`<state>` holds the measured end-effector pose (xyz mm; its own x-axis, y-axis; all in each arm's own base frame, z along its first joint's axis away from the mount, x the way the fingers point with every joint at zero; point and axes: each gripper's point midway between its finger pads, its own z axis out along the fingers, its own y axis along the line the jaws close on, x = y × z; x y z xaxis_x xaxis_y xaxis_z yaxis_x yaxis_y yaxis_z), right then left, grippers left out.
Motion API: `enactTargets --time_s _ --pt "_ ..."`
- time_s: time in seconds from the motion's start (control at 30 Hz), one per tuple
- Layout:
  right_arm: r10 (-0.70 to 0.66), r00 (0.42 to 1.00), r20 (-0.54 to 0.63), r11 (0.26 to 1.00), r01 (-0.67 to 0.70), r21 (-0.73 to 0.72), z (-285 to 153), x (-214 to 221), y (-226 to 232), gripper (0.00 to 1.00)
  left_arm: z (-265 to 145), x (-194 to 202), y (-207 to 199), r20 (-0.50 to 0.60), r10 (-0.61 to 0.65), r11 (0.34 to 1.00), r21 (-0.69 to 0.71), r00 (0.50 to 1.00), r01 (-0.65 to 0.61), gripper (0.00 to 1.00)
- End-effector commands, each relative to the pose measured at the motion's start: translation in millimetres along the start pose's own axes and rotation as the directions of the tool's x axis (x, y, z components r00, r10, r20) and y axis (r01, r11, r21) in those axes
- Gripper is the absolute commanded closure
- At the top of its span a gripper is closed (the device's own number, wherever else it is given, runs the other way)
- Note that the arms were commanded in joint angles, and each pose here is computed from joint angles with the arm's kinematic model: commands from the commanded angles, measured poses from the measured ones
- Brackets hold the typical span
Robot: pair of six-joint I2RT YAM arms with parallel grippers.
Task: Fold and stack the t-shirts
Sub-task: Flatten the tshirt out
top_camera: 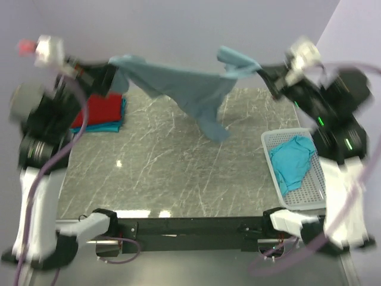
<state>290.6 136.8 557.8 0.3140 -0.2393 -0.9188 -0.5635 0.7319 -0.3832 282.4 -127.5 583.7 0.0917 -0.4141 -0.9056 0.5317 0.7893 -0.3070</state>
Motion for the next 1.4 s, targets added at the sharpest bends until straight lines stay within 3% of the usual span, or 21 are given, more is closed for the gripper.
enactTargets --time_s 0.0,0.03,0.1,0.23,0.33,0.37,0.47,0.5,0.53,0.6,0.7,0.93,1.0,1.07,1.1,1.17,1.2,1.23,1.27,1.3,1.37 --pt "-0.102 0.994 0.047 0.993 0.104 -0.048 -56 -10 35 1.00 -46 24 -12 -0.014 0.060 0.996 0.064 0.998 -0.059 1.00" --pt "-0.143 0.989 0.026 0.987 0.144 -0.076 -64 0 43 1.00 -68 27 -20 -0.007 0.071 0.994 0.085 0.997 -0.071 1.00" --pt "-0.158 0.985 -0.071 0.971 0.142 -0.193 -91 42 78 1.00 -84 88 -3 -0.151 0.040 0.997 0.066 0.988 -0.030 1.00" --pt "-0.309 0.938 -0.155 0.831 0.187 -0.524 -143 124 152 1.00 -137 177 -1 -0.360 -0.041 0.993 0.084 0.932 0.076 1.00" --pt "-0.288 0.898 -0.331 0.751 -0.003 -0.660 -178 190 191 1.00 -174 245 -5 -0.534 -0.158 0.969 0.079 0.830 0.235 1.00" --pt "-0.273 0.862 -0.428 0.739 -0.097 -0.667 -187 222 201 0.92 -189 270 -12 -0.605 -0.195 0.945 0.094 0.772 0.313 1.00" --pt "-0.291 0.810 -0.510 0.748 -0.140 -0.649 -205 257 209 0.72 -216 281 -28 -0.658 -0.247 0.907 0.102 0.711 0.410 0.77" --pt "-0.290 0.809 -0.511 0.786 -0.103 -0.610 -203 258 203 0.66 -223 275 -34 -0.645 -0.243 0.904 0.121 0.725 0.411 0.60" --pt "-0.291 0.810 -0.509 0.799 -0.087 -0.595 -202 259 200 0.52 -227 271 -36 -0.636 -0.244 0.904 0.124 0.732 0.408 0.54" --pt "-0.282 0.826 -0.489 0.827 -0.049 -0.560 -192 258 194 0.41 -231 255 -43 -0.591 -0.228 0.908 0.159 0.774 0.388 0.34" --pt "-0.282 0.822 -0.495 0.820 -0.062 -0.570 -177 267 190 0.37 -226 252 -39 -0.562 -0.209 0.922 0.161 0.800 0.353 0.25" --pt "0.037 0.801 -0.597 0.884 -0.305 -0.354 -72 311 167 0.37 -175 295 26 -0.511 -0.377 0.923 -0.142 0.772 0.357 0.23" --pt "0.145 0.714 -0.685 0.872 -0.419 -0.253 -32 330 153 0.40 -154 318 53 -0.534 -0.422 0.907 -0.259 0.732 0.334 0.23" --pt "0.190 0.634 -0.749 0.886 -0.439 -0.147 6 358 129 0.45 -135 326 78 -0.531 -0.417 0.902 -0.341 0.738 0.265 0.24" --pt "0.228 0.596 -0.770 0.887 -0.453 -0.088 16 369 121 0.46 -126 347 93 -0.572 -0.442 0.886 -0.401 0.691 0.235 0.26" --pt "0.249 0.516 -0.820 0.910 -0.414 0.016 44 408 99 0.49 -101 345 110 -0.573 -0.418 0.887 -0.425 0.705 0.180 0.28" --pt "0.270 0.462 -0.845 0.907 -0.418 0.061 47 422 96 0.50 -93 369 125 -0.622 -0.435 0.875 -0.462 0.651 0.144 0.31" --pt "0.284 0.468 -0.837 0.914 -0.395 0.089 63 422 82 0.53 -77 362 128 -0.627 -0.425 0.879 -0.458 0.653 0.132 0.33" --pt "0.286 0.402 -0.870 0.909 -0.402 0.113 65 449 87 0.54 -70 367 137 -0.647 -0.412 0.880 -0.466 0.641 0.094 0.34" --pt "0.296 0.374 -0.879 0.912 -0.384 0.144 67 459 82 0.55 -65 391 150 -0.686 -0.432 0.868 -0.492 0.586 0.063 0.37" --pt "0.313 0.332 -0.890 0.908 -0.380 0.178 72 477 82 0.55 -49 411 171 -0.718 -0.438 0.854 -0.520 0.541 0.001 0.40"
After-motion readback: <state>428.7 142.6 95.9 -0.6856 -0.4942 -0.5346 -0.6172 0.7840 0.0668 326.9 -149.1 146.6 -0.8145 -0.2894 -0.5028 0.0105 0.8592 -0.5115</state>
